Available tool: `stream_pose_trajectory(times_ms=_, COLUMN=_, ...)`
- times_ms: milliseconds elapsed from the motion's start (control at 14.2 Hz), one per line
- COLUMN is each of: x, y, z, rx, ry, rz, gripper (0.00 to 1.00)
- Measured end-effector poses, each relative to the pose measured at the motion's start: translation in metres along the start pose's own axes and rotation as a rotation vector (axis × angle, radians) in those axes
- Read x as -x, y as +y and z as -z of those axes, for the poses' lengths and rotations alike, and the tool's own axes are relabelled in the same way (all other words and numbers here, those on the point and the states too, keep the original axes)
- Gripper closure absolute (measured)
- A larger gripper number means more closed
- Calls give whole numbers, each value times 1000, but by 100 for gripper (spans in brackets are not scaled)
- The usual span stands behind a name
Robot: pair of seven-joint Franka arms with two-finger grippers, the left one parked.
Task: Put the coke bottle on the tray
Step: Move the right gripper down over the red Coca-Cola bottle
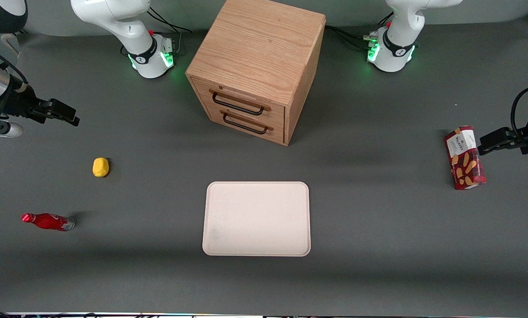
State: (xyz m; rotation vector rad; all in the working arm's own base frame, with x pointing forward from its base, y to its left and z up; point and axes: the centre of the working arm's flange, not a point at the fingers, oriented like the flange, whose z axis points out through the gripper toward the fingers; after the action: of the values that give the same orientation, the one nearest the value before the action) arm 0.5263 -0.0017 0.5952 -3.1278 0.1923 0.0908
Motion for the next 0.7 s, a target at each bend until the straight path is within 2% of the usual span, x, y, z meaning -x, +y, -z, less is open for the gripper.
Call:
stream_pose_trajectory(times_ms=352, x=-50, y=64, z=-5, rx=28, ry=9, rz=126, gripper=0)
stream_pose_trajectory(times_ms=704, x=-106, y=109, z=-44, rx=80, ry=11, rz=243, gripper=0)
